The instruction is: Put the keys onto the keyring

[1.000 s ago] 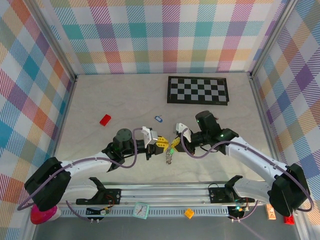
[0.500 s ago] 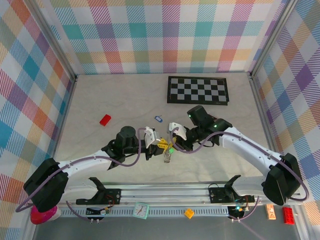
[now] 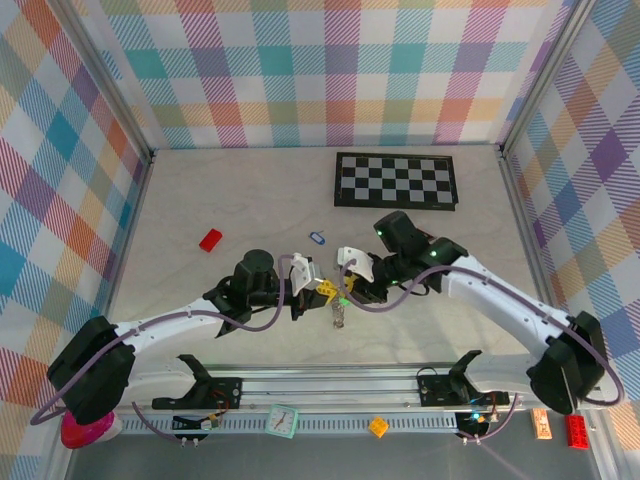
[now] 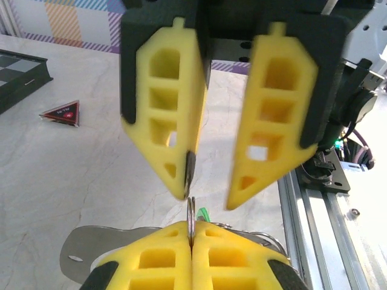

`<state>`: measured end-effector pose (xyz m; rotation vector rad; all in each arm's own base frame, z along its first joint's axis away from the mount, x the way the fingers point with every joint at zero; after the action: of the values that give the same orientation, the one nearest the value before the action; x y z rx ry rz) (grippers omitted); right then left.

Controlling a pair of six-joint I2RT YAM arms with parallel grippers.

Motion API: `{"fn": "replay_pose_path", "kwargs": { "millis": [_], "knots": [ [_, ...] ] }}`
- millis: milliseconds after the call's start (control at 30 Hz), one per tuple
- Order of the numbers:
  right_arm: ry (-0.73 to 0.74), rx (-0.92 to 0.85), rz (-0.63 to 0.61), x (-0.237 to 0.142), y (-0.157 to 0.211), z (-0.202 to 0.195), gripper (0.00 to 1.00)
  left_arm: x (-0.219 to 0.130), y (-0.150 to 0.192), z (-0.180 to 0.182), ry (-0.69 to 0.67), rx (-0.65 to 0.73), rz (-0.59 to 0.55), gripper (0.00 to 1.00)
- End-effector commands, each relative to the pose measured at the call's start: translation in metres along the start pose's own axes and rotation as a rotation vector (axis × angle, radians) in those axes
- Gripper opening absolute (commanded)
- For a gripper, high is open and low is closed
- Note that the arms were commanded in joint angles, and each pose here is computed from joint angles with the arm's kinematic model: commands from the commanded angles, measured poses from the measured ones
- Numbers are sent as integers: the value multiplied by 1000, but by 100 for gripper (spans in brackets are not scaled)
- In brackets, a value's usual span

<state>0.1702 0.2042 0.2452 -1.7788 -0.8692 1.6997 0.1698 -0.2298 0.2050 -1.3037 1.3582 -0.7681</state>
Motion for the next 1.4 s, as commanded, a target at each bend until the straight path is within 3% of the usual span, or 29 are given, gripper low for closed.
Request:
{"fn": "replay_pose_path", "kwargs": {
  "millis": [0, 133, 533, 633, 867, 967, 1100, 1133, 1233, 1367],
  "knots": [
    [40, 38, -89, -7, 1, 6, 34, -4, -13, -5, 6, 37, -94, 0],
    [23, 87, -107, -1, 10, 12, 40, -4, -13, -5, 13, 31, -136, 0],
    [30, 91, -112, 15, 17, 4, 41, -3, -11, -6, 50, 17, -170, 0],
    [13, 92, -139, 18, 15, 4, 36, -3, -10, -6, 52, 15, -176, 0],
    [-58, 84, -159, 29, 8, 7, 8, -4, -12, -6, 49, 21, -219, 0],
    [-62, 82, -147, 29, 8, 7, 4, -4, -12, -6, 45, 24, -228, 0],
    [-22, 66, -130, 24, 10, 9, 4, -4, -11, -5, 41, 26, -230, 0],
    [-11, 64, -126, 23, 10, 9, 7, -4, -11, -6, 41, 25, -229, 0],
    [23, 73, -99, 19, 13, 9, 27, -5, -9, -6, 44, 24, -225, 0],
    [61, 73, -84, 7, 18, 12, 31, -5, -7, -6, 43, 27, -220, 0]
  ]
}}
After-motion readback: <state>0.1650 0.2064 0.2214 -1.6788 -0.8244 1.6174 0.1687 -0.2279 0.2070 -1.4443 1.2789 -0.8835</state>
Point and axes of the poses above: each hand's point on the last joint's axis, 136 mm out from that joint toward the fingers, its own x axis out along the fingers, its own z axis along the line the jaws close on, y = z × x, the point moved 9 cm from there along -x, back along the fingers, and after that the axes turned 10 degrees about -x, right-handed, at the moved point
